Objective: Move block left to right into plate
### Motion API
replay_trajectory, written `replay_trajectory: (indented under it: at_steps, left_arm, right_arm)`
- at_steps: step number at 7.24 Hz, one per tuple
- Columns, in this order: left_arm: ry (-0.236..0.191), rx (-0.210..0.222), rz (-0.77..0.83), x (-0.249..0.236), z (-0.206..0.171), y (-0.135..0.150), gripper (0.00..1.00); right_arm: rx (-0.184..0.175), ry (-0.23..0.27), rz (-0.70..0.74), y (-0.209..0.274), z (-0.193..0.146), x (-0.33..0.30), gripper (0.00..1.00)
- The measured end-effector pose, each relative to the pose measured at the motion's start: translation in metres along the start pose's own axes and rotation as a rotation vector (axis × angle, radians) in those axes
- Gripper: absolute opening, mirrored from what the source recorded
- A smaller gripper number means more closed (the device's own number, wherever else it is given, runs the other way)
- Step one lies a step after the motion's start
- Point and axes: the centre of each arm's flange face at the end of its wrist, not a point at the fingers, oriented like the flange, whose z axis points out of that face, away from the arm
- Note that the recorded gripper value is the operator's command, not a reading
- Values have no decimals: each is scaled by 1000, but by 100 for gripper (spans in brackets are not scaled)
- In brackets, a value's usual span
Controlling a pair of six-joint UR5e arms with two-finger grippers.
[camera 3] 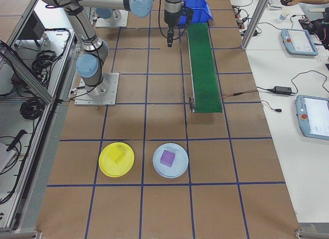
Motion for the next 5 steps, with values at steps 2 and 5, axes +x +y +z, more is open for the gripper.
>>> replay_trajectory:
  at_steps: [2, 5]
  left_arm:
    - [2, -1, 0, 0, 0, 0, 100]
    - [2, -2, 0, 0, 1, 0, 100]
  right_arm:
    - [33, -16, 16, 7, 2, -55, 100]
    - [60, -16, 19, 9, 0, -65, 100]
